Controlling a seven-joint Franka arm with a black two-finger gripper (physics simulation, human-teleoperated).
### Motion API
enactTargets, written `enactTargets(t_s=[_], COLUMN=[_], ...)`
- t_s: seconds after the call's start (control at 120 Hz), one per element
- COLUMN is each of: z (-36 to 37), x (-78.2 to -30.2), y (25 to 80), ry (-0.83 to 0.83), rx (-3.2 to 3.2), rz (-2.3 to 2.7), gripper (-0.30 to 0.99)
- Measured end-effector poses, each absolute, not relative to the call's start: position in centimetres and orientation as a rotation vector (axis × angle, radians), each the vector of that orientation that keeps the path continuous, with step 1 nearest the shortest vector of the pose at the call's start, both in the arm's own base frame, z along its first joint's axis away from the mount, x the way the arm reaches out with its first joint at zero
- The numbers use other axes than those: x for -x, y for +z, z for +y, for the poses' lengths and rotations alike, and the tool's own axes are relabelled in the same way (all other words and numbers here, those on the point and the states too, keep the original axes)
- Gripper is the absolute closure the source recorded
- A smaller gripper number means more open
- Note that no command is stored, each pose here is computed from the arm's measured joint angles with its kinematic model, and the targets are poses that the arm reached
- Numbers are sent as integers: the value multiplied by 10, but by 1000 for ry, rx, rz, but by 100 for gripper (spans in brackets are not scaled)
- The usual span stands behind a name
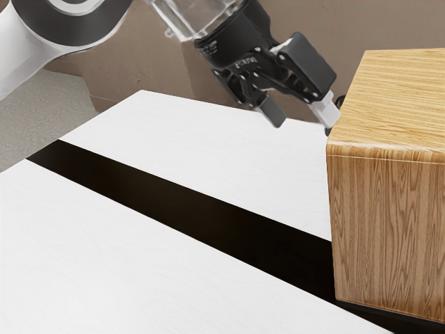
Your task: Pull the drawer handle with one arm to open the drawer
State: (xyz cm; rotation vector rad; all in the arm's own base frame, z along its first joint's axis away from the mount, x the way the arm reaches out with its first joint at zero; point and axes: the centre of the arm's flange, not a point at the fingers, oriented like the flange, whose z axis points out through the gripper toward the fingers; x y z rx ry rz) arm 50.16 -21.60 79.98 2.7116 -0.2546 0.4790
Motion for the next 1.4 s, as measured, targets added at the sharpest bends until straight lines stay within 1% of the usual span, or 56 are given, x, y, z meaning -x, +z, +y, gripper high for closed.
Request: enactTargets(t_s=[0.15, 0.342, 0.5, 0.667, 0.767, 0.842, 1.0, 1.217, 1.4], z=[-220, -203, -175, -130, -106, -111, -147, -127, -129], x=[-498, -505, -520, -549, -558, -562, -557, -569, -582], y=[806, 808, 805, 788, 784, 779, 778, 767, 753], ry=[505, 526, 541, 537, 560, 563, 572, 561, 537], rx=[-2706, -2711, -2719, -2748, -2764, -2773, -2782, -2790, -2790], rz=[-203, -93, 22, 179, 261, 266, 201, 284, 301], gripper=[0, 0, 0, 0, 0, 0, 0, 0, 0])
